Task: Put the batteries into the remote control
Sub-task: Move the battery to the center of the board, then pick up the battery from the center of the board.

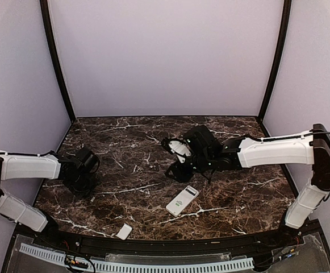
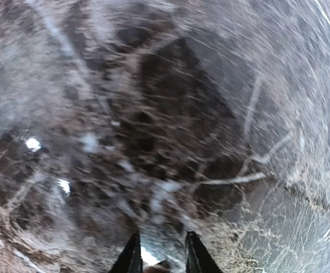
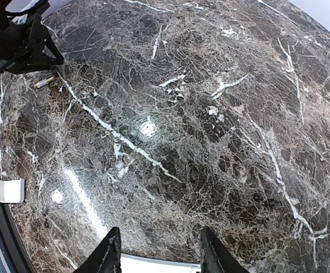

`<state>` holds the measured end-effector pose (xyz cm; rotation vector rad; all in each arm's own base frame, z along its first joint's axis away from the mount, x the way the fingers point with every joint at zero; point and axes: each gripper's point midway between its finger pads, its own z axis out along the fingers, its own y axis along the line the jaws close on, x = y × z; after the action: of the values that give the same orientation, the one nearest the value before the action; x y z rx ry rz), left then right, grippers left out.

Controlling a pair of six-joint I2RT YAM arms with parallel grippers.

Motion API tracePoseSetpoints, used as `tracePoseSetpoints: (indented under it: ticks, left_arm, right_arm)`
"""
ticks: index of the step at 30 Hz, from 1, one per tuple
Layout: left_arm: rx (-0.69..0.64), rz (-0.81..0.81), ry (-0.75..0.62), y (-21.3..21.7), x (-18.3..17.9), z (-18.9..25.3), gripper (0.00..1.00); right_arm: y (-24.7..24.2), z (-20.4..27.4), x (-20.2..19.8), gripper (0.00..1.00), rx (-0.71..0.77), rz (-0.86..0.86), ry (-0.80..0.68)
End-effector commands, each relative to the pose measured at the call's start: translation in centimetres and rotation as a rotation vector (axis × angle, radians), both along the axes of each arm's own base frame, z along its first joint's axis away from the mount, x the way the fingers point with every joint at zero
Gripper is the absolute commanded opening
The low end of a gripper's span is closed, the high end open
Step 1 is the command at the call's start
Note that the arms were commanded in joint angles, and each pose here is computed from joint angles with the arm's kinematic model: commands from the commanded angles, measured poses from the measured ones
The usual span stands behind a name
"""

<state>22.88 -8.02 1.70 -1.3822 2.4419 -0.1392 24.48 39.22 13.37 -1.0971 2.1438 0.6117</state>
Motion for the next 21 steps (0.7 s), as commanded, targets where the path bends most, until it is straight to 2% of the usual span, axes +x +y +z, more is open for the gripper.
tracePoseSetpoints:
  ticks: [1, 8, 11, 13, 16, 17, 21]
  left_arm:
    - [0.088, -0.191, 0.028, -1.6, 0.4, 0.7, 0.28]
    - [0.288, -0.525, -0.099, -3.2, 3.5, 8.7, 0.48]
    - [0.310, -0.838, -0.154, -5.8, 4.4, 11.6, 0.60]
    - [0.316, -0.970, -0.098, -6.4, 3.7, 11.6, 0.65]
    - [0.367, -1.091, 0.151, -5.4, 1.5, 8.6, 0.67]
    - [0.372, -1.117, 0.188, -5.8, 1.1, 8.0, 0.68]
    - [0.337, -1.304, 0.350, -9.2, -1.4, 4.2, 0.69]
  right_arm:
    - [-0.3, 0.5, 0.5, 0.44, -0.006, -0.012, -0.022]
    - [-0.3, 0.2, 0.2, 0.44, -0.015, -0.001, -0.010]
    - [-0.1, 0.3, 0.2, 0.44, -0.009, 0.002, -0.012]
    - [0.1, 0.4, 0.3, 0.45, -0.003, 0.007, -0.011]
    - [0.3, 0.4, 0.3, 0.45, 0.001, 0.007, -0.007]
    - [0.3, 0.4, 0.3, 0.44, 0.002, 0.008, -0.005]
    - [0.2, 0.4, 0.1, 0.44, -0.004, 0.006, -0.002]
